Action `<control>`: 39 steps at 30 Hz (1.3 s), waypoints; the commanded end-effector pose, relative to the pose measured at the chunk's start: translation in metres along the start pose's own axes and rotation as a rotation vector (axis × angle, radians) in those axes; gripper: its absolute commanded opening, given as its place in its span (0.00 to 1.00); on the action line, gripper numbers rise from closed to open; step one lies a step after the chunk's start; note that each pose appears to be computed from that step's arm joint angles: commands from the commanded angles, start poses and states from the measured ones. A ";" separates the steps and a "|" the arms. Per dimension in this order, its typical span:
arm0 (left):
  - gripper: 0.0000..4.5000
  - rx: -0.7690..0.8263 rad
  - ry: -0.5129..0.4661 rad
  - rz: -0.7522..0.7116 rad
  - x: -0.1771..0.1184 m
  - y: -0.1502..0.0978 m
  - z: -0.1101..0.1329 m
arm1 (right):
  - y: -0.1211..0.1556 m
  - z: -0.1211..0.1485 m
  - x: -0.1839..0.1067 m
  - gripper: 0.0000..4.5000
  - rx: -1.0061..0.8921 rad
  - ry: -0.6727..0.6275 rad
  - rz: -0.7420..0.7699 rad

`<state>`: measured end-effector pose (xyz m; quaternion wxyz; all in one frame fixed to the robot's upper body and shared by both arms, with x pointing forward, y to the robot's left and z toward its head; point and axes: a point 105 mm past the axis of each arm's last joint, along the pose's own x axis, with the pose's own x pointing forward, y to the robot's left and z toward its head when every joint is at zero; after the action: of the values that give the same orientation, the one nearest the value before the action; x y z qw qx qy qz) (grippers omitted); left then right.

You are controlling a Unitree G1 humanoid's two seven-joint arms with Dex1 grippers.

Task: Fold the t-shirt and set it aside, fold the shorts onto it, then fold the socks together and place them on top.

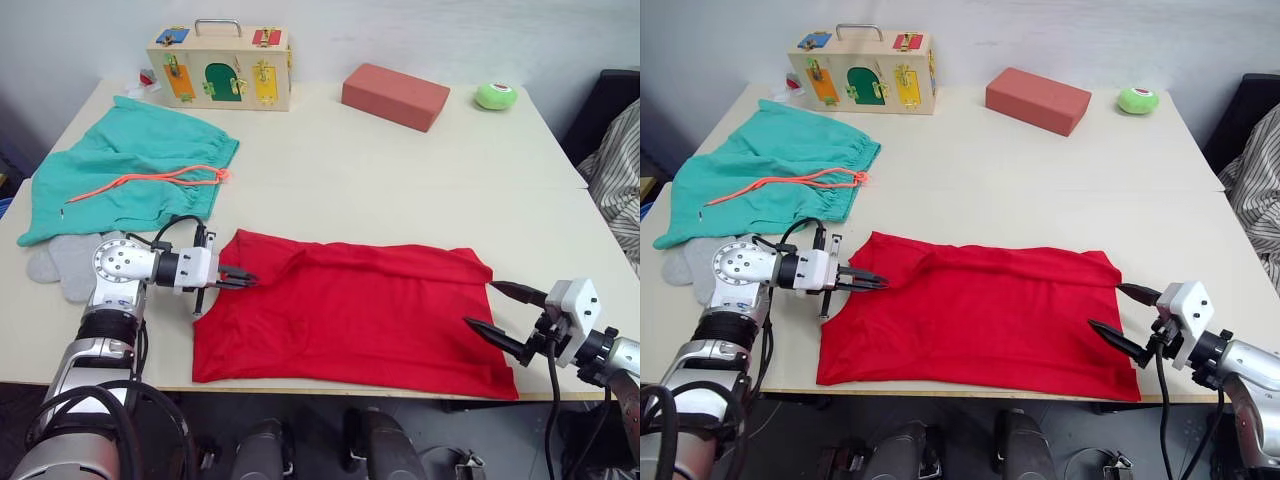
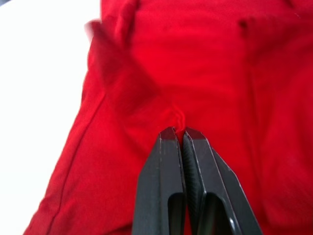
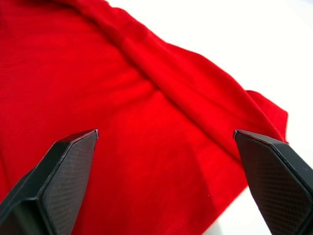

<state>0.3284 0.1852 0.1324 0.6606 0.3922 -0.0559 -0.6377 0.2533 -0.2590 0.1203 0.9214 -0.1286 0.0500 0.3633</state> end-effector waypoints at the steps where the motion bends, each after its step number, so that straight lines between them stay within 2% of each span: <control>1: 0.01 0.031 -0.001 -0.078 -0.003 -0.005 0.004 | -0.002 0.005 -0.002 1.00 -0.030 -0.014 -0.001; 6: 0.01 -0.108 0.018 -0.061 -0.008 -0.005 -0.002 | -0.003 0.004 0.004 1.00 -0.042 -0.010 0.008; 10: 0.22 -0.195 -0.017 -0.028 -0.010 0.002 0.004 | -0.002 0.009 0.007 1.00 -0.038 -0.027 0.037; 11: 0.29 -0.236 -0.030 -0.030 -0.013 0.002 0.006 | -0.001 0.011 0.008 0.96 -0.037 -0.032 0.053; 12: 0.35 -0.264 -0.041 -0.023 -0.016 0.002 0.008 | 0.000 0.013 0.008 0.92 -0.038 -0.038 0.067; 14: 0.47 -0.418 -0.073 -0.066 -0.029 -0.003 0.016 | 0.004 0.020 0.011 0.81 -0.030 -0.047 0.109; 16: 0.61 -0.544 -0.101 -0.083 -0.042 -0.006 0.027 | 0.010 0.030 0.017 0.64 -0.026 -0.068 0.154; 20: 0.61 -0.669 -0.157 -0.010 -0.058 0.003 0.046 | 0.023 0.054 0.033 0.34 -0.011 -0.132 0.225; 24: 0.61 -0.693 -0.298 0.110 -0.047 0.023 0.062 | 0.043 0.067 0.060 0.03 0.010 -0.162 0.280; 25: 0.55 -0.679 -0.283 0.142 -0.037 0.027 0.059 | 0.045 0.070 0.072 0.00 -0.010 -0.180 0.259; 26: 0.53 -0.611 -0.251 0.192 -0.022 0.032 0.053 | 0.046 0.074 0.088 0.00 -0.004 -0.207 0.209; 28: 0.43 -0.569 -0.231 0.303 0.009 0.041 0.041 | 0.050 0.080 0.126 0.00 -0.051 -0.238 0.108; 34: 0.01 -0.624 -0.169 0.494 0.056 0.046 0.021 | 0.058 0.070 0.178 0.00 -0.069 -0.211 -0.036; 36: 0.01 -0.623 -0.127 0.555 0.065 0.042 0.010 | 0.050 0.059 0.187 0.00 -0.087 -0.187 -0.098; 39: 0.01 -0.613 -0.035 0.678 0.066 0.042 -0.010 | 0.034 0.039 0.186 0.00 -0.057 -0.151 -0.158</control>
<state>0.3744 0.1196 0.1214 0.9036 0.1133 0.0083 -0.4132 0.3612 -0.0900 0.1096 0.9383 -0.1238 -0.0218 0.3222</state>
